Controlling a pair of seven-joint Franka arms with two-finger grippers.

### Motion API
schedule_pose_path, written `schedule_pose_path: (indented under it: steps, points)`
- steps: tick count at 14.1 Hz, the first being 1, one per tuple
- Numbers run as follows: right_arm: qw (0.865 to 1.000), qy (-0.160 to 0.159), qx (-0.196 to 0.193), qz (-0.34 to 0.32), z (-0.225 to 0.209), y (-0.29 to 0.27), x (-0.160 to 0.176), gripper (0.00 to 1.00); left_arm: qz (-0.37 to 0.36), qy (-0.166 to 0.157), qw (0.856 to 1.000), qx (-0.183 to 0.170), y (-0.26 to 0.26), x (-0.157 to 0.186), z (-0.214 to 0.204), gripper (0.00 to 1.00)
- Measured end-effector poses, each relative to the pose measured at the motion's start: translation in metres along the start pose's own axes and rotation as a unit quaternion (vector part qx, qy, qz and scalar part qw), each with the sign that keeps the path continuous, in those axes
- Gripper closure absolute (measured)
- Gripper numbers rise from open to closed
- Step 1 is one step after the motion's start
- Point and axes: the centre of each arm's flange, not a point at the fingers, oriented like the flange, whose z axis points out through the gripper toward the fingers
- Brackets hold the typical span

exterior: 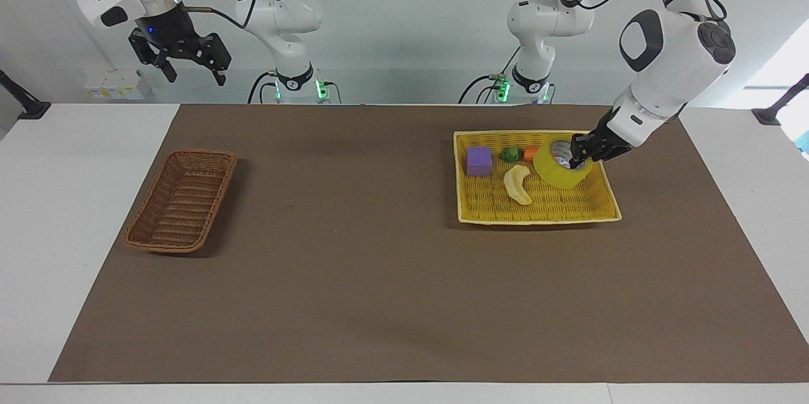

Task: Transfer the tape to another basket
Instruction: 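Lift the tape with the left gripper while the right gripper approaches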

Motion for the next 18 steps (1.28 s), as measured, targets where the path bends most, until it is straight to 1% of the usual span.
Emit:
schedule_pose_path:
  steps: [1, 4, 5, 6, 8, 10, 12, 13, 16, 18]
  points:
    - [1.0, 0.0, 0.0, -0.003, 0.0, 0.0, 0.0, 0.0, 0.001, -0.001, 1.0, -0.005, 0.019, -0.002, 0.002, 0.78]
    - [0.999, 0.0, 0.0, -0.037, 0.0, -0.003, -0.001, 0.0, 0.005, -0.006, 1.0, -0.005, 0.088, -0.016, 0.009, 0.78]
    - [0.999, -0.001, 0.003, -0.043, 0.002, -0.006, 0.0, 0.0, 0.007, -0.008, 1.0, -0.005, 0.11, -0.023, 0.011, 0.78]
    - [0.999, 0.002, 0.014, -0.047, 0.006, -0.01, 0.002, 0.0, 0.004, -0.009, 1.0, -0.004, 0.132, -0.03, 0.013, 0.78]
    - [0.997, 0.014, 0.059, -0.055, 0.02, -0.025, 0.01, 0.0, 0.002, -0.012, 1.0, -0.004, 0.163, -0.042, 0.016, 0.78]
    - [0.991, 0.023, 0.113, -0.073, 0.039, -0.058, 0.018, 0.0, 0.013, -0.008, 1.0, -0.01, 0.189, -0.053, 0.019, 0.78]
    - [0.979, 0.009, 0.185, -0.086, 0.052, -0.092, 0.02, 0.0, 0.012, -0.012, 0.999, -0.03, 0.21, -0.061, 0.022, 0.78]
    - [0.973, -0.002, 0.212, -0.092, 0.058, -0.107, 0.02, 0.0, 0.01, -0.02, 0.999, -0.045, 0.219, -0.065, 0.024, 0.78]
    - [0.959, -0.034, 0.268, -0.083, 0.072, -0.144, 0.015, 0.0, 0.012, -0.039, 0.995, -0.089, 0.249, -0.08, 0.03, 0.78]
    - [0.946, -0.037, 0.317, -0.055, 0.083, -0.159, 0.016, 0.0, 0.022, -0.046, 0.994, -0.097, 0.268, -0.094, 0.034, 0.78]
